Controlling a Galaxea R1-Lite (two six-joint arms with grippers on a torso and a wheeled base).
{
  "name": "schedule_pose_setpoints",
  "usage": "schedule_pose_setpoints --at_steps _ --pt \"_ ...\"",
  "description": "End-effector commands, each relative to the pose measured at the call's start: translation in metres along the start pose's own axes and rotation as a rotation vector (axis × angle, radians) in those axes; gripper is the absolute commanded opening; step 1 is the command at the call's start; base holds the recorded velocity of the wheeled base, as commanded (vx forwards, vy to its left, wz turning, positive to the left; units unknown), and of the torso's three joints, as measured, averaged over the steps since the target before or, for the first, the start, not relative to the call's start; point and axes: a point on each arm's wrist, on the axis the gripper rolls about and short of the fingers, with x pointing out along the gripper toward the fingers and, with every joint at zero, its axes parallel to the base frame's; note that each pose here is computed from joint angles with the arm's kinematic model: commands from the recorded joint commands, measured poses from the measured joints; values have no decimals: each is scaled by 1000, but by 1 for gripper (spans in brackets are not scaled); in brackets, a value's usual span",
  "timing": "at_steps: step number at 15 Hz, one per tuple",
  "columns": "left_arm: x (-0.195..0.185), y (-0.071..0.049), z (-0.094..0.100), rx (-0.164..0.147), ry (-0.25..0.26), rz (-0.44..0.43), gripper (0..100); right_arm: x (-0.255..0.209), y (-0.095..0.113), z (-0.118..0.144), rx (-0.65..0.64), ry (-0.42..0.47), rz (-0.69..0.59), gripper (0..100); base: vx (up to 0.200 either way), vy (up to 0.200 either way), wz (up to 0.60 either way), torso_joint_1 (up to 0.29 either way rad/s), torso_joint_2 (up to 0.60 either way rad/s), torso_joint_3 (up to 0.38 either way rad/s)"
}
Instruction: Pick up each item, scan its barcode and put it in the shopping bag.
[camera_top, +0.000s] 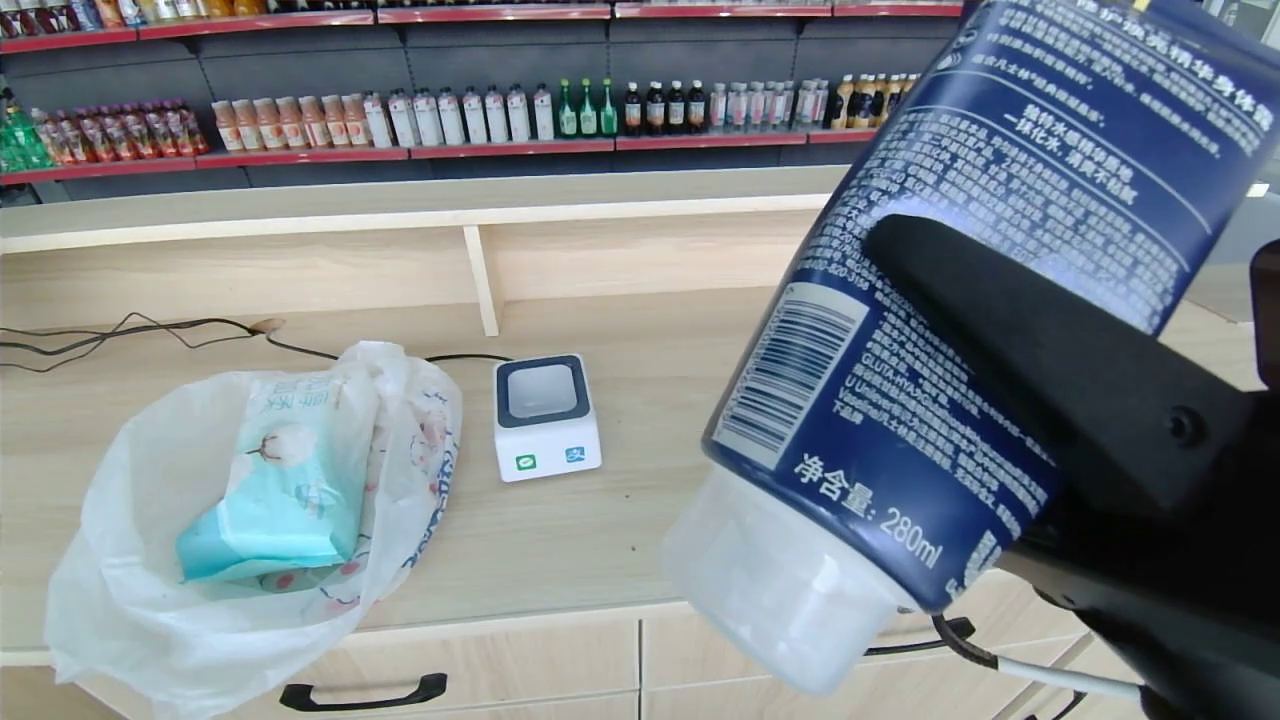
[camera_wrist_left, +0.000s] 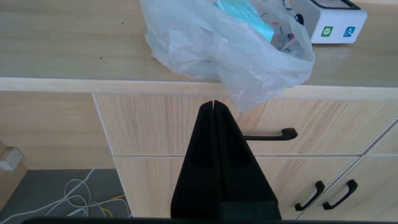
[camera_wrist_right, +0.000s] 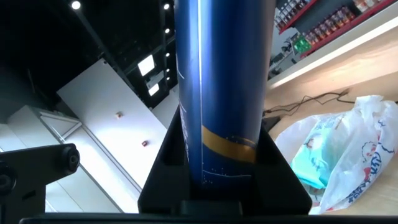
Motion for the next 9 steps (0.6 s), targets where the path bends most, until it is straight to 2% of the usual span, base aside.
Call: schedule_pose_setpoints --at_steps 1,9 --pt "0 0 0 -1 0 0 0 0 0 -2 4 8 2 0 0 0 0 0 0 0" --pt "0 0 0 -1 0 0 0 0 5 -14 41 54 20 0 0 0 0 0 0 0"
